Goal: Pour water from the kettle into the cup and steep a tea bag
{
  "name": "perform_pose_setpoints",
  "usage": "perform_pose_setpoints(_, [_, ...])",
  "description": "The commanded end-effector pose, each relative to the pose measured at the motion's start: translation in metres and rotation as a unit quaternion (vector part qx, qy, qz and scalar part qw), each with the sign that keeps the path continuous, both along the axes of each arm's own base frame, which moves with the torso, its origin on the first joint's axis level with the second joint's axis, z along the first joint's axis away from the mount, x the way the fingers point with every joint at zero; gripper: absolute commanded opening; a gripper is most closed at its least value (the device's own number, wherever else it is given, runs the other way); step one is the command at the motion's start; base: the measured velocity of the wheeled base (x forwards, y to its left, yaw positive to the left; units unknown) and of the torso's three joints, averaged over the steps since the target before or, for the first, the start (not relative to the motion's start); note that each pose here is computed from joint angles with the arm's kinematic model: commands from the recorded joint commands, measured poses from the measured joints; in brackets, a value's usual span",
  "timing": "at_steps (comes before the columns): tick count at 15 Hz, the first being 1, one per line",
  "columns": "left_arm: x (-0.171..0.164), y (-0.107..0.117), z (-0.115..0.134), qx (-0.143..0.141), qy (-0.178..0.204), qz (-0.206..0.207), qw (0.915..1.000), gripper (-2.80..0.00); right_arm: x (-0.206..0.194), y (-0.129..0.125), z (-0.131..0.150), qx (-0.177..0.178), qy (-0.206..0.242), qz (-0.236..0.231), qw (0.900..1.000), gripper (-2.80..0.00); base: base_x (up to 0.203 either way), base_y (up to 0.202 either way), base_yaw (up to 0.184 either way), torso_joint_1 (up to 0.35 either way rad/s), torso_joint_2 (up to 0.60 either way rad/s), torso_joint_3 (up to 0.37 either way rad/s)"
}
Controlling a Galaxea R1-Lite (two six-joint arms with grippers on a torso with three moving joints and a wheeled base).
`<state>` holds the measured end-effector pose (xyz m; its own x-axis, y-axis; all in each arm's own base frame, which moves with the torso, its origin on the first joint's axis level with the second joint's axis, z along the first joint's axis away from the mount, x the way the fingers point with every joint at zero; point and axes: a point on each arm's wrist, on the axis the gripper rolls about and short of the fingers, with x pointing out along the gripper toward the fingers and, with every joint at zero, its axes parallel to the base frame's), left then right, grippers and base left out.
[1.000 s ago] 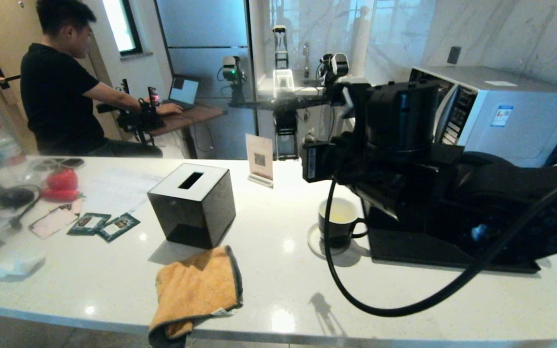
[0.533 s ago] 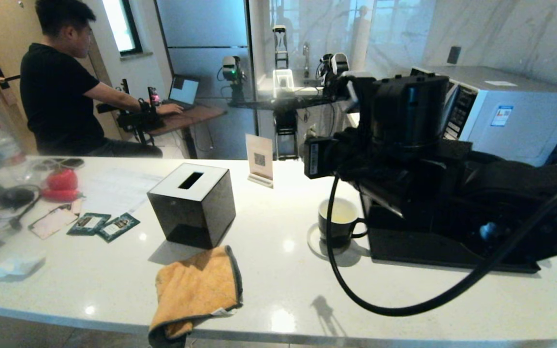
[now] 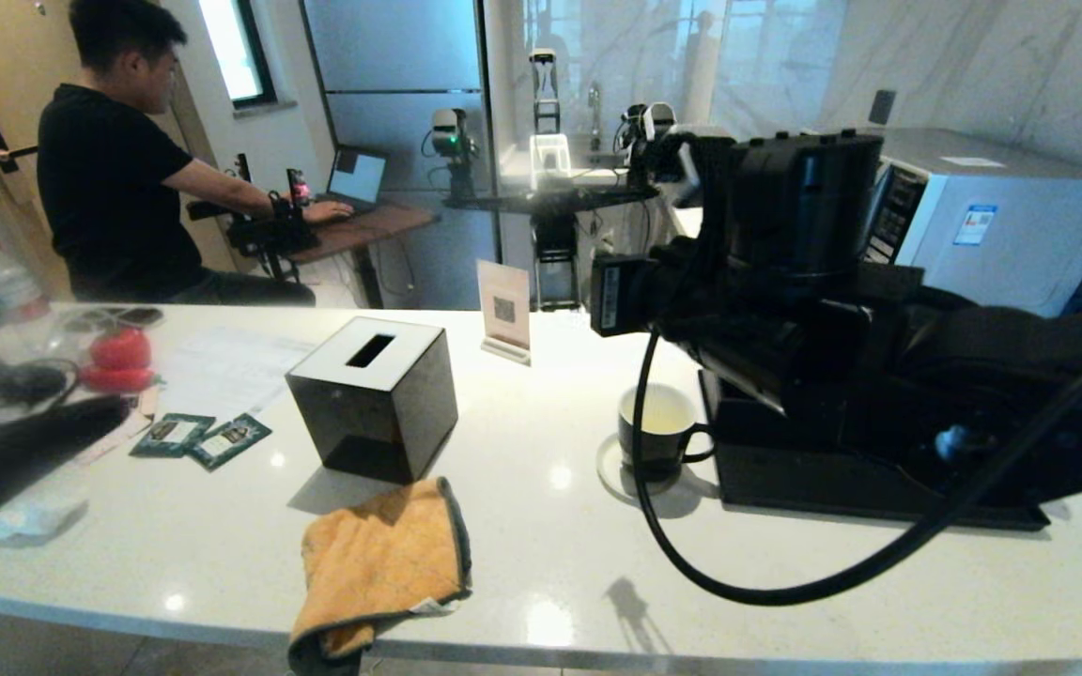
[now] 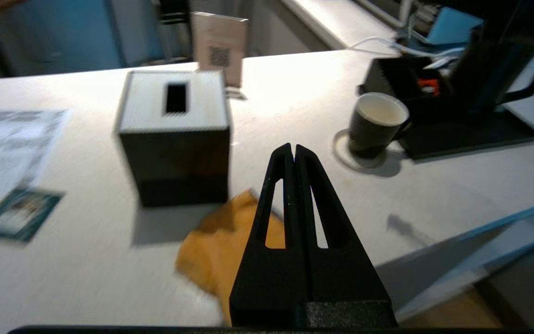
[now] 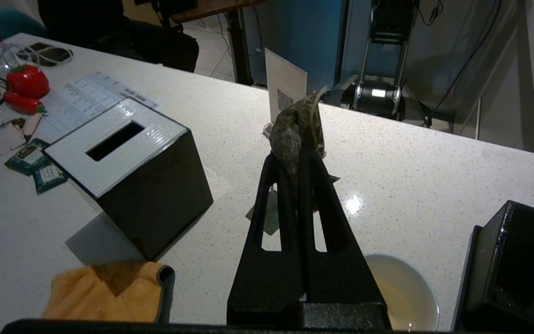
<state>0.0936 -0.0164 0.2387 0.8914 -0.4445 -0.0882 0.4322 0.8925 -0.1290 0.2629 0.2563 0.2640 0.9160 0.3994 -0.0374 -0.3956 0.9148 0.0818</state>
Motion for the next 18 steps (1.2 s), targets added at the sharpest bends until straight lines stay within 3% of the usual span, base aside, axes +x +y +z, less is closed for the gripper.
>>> perform_pose_setpoints(1, [0.054, -0.019, -0.009, -0.014, 0.048, -0.048, 0.9976, -2.80, 0.001, 0.001, -0.001, -0.007, -0.008, -0.001, 1.000, -2.80, 0.000, 0.000, 0.000, 0.000, 0.00, 0.000])
perform_pose_setpoints(4, [0.090, -0.042, -0.020, -0.033, 0.061, -0.089, 0.9936, -2.80, 0.003, 0.003, -0.004, -0.014, -0.009, -0.001, 1.000, -2.80, 0.000, 0.000, 0.000, 0.000, 0.00, 0.000])
perform_pose_setpoints(8, [0.131, -0.068, -0.035, -0.034, 0.071, -0.121, 0.9896, -2.80, 0.007, 0.007, 0.004, -0.003, -0.019, 0.000, 1.000, -2.80, 0.000, 0.000, 0.000, 0.000, 0.00, 0.000])
perform_pose_setpoints(18, [0.192, -0.112, -0.066, -0.048, 0.024, -0.179, 0.9823, -2.80, 0.007, 0.008, 0.005, -0.006, -0.021, 0.000, 1.000, -2.80, 0.000, 0.000, 0.000, 0.000, 0.00, 0.000])
